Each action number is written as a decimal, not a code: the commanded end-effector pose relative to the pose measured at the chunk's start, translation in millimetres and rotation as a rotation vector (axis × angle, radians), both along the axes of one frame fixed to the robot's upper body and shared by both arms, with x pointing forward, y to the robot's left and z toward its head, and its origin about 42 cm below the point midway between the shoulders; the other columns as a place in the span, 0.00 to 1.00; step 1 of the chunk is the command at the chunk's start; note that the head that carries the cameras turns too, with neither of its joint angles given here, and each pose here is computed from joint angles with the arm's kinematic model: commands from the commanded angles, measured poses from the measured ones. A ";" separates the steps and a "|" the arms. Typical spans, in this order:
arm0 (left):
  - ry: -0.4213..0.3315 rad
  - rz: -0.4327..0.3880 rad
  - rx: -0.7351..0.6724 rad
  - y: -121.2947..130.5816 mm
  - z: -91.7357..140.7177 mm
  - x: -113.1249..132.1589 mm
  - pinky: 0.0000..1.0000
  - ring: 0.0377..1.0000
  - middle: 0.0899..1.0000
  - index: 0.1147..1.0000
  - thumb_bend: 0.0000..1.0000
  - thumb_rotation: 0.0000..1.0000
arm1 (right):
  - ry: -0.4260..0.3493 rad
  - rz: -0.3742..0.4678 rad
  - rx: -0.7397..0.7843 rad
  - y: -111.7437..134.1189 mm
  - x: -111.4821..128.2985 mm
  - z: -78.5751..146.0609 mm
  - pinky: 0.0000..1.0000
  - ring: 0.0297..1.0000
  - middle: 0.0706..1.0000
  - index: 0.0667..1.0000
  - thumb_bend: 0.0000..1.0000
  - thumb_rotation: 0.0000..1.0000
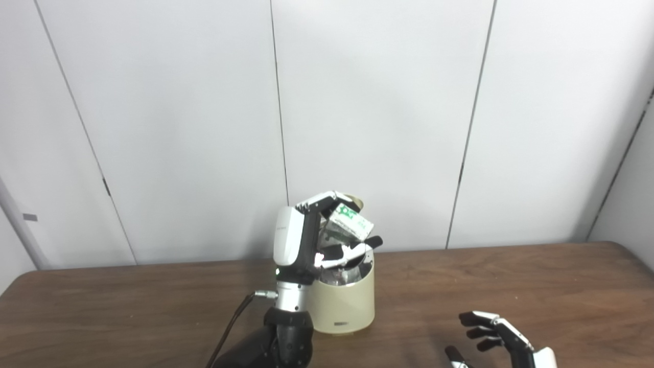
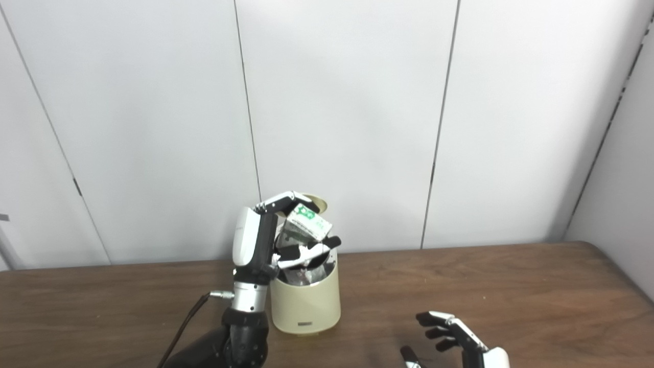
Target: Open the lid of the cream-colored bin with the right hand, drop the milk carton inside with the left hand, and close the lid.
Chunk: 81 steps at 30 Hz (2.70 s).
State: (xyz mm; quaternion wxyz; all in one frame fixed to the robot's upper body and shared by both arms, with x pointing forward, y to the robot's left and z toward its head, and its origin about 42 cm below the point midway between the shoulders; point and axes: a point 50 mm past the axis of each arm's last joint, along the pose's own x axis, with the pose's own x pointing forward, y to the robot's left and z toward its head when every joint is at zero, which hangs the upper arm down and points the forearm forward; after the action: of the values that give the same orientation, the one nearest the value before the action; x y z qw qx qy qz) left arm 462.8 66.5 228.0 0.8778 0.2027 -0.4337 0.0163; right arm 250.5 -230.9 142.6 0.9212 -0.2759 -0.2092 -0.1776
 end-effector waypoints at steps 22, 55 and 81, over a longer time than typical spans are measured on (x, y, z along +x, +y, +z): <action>0.257 -0.115 -0.219 3.8 7.7 9.4 0.43 0.44 0.43 0.41 0.50 0.00 | -0.011 0.032 0.035 13.4 -5.5 -5.4 0.46 0.56 0.59 0.59 0.25 0.22; 0.408 -0.343 -0.180 18.0 1.7 15.1 0.69 0.59 0.51 0.57 1.00 0.69 | 0.003 0.039 0.033 14.0 -1.3 -5.9 0.43 0.54 0.58 0.59 0.25 0.15; 0.197 -0.429 -0.294 60.0 18.4 -56.7 0.39 0.42 0.45 0.46 0.43 0.45 | -0.281 0.131 -0.047 3.2 19.7 86.9 0.48 0.60 0.62 0.62 0.34 0.48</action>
State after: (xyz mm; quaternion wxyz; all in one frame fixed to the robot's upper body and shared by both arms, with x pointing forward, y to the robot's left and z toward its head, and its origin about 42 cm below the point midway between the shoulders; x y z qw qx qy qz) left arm 409.5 120.5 228.7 0.9343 -0.0204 -0.3349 -0.1202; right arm 265.9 -228.8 203.7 0.9055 -0.2604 -0.2989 -0.1513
